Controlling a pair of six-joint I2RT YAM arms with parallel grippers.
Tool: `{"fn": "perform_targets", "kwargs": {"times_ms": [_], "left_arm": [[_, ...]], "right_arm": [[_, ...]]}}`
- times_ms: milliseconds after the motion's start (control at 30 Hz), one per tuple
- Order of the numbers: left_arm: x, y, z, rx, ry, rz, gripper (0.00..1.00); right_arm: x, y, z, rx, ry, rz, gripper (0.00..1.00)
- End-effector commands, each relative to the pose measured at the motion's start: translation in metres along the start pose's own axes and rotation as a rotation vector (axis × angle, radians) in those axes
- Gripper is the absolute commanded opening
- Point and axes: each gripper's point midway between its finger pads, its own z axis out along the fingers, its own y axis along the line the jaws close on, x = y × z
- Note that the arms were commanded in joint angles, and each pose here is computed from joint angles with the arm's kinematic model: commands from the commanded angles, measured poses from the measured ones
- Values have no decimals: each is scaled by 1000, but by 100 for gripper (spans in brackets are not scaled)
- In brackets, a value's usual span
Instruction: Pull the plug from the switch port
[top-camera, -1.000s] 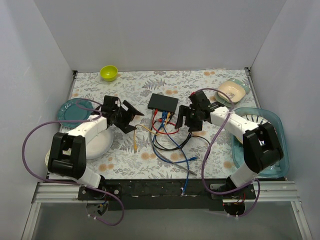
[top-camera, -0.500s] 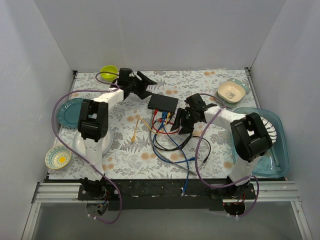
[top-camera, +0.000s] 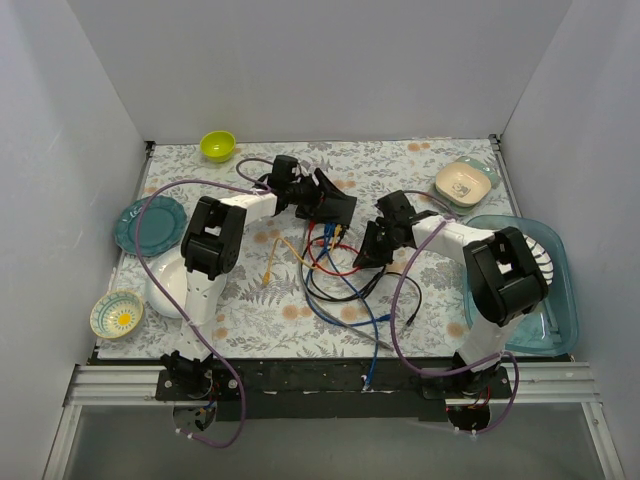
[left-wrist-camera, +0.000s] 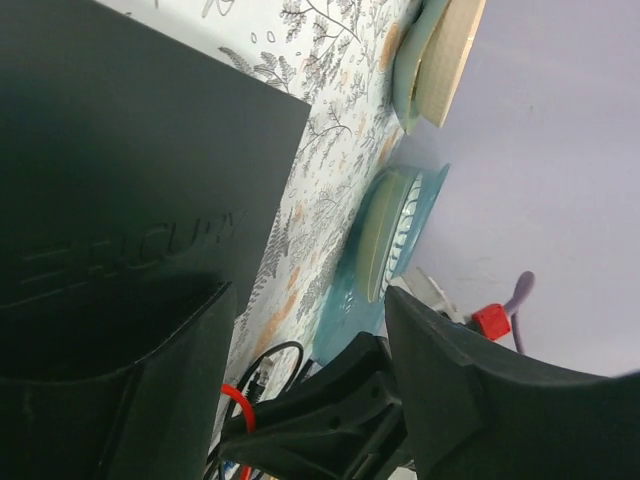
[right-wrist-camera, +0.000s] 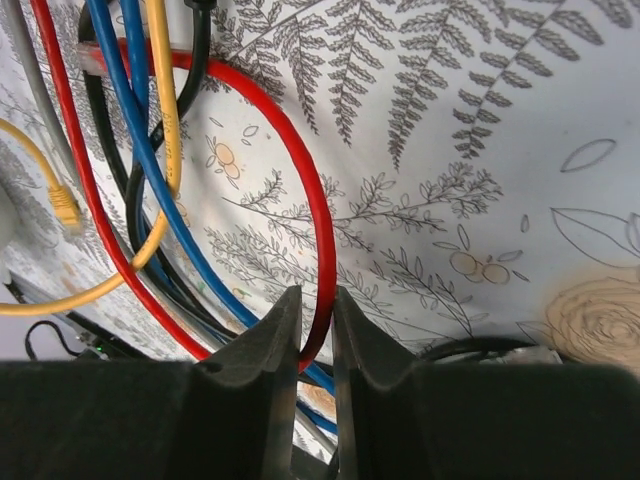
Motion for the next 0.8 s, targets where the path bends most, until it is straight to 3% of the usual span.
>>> {"fn": "perform_targets", "kwargs": {"times_ms": [0, 367, 400, 500, 767], "left_arm": [[1, -4, -8, 13, 14, 18, 60], [16, 21, -16, -38, -2, -24, 61], [18, 22, -16, -31, 3, -41, 61], [21, 13, -21, -3, -3, -23, 61], [27, 29, -24, -38, -6, -38, 61]], "right_arm": [[-1, -3, -26, 57, -38, -81, 20], [6, -38, -73, 281, -137, -183, 13], [4, -40, -77, 292, -165, -181, 6], [6, -55, -84, 367, -181, -166, 1], [-24, -61, -127, 485, -442, -233, 1]]}}
